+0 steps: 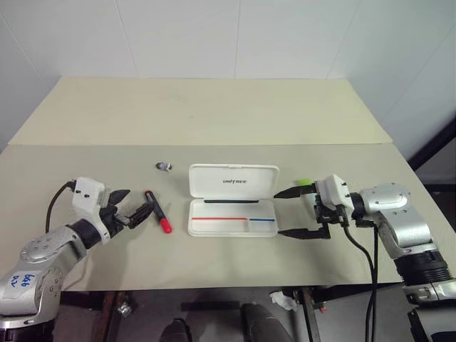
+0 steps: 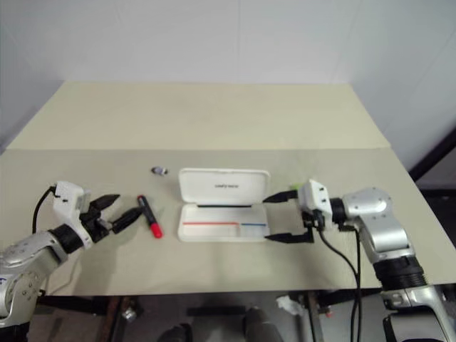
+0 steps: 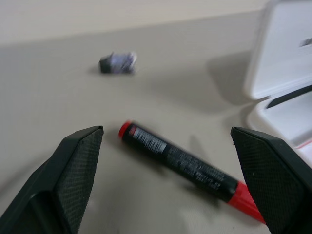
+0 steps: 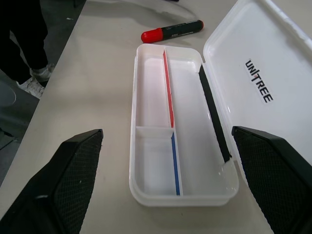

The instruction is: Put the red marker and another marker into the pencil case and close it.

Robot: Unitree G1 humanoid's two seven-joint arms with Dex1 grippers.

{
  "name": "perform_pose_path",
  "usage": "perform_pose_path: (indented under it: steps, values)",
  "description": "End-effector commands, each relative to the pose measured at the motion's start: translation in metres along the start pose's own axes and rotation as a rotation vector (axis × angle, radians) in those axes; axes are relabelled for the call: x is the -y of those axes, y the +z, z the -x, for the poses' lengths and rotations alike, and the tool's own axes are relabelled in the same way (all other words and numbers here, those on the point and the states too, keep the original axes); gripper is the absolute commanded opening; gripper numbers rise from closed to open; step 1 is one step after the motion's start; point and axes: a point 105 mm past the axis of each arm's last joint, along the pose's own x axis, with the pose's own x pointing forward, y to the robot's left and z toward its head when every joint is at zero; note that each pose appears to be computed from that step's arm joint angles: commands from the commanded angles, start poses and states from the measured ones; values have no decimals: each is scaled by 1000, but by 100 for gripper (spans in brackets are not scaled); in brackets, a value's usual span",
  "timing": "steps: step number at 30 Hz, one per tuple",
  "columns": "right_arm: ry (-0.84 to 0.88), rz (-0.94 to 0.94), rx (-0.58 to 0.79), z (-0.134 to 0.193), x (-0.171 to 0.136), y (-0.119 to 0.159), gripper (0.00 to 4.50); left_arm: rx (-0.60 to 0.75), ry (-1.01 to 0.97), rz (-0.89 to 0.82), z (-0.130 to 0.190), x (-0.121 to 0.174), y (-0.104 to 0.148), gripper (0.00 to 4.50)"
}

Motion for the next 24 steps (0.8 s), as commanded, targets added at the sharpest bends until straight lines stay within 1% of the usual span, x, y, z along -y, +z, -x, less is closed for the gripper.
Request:
perform_pose_path:
  steps: [1,5,9,15,18,23,24]
  values:
    - [-7,41,34,18,7,11,448,-8,43,32,-2,12,4,450]
    - [-49,12,58,31,18,8,448,-46,77,78,-10,20,-3,450]
    - [-86,-3,-1,43,25,-5,448,-126,109,123,-22,27,-14,450]
    - [-101,2,20,41,28,-1,448,-201,173,154,-35,20,-22,450]
    - [-104,2,20,40,27,-1,448,-261,202,165,-41,14,-29,450]
    - [-117,2,21,40,28,0,448,-340,190,201,-45,14,-36,450]
    - [-118,3,20,40,28,1,450,-355,180,212,-46,16,-37,431]
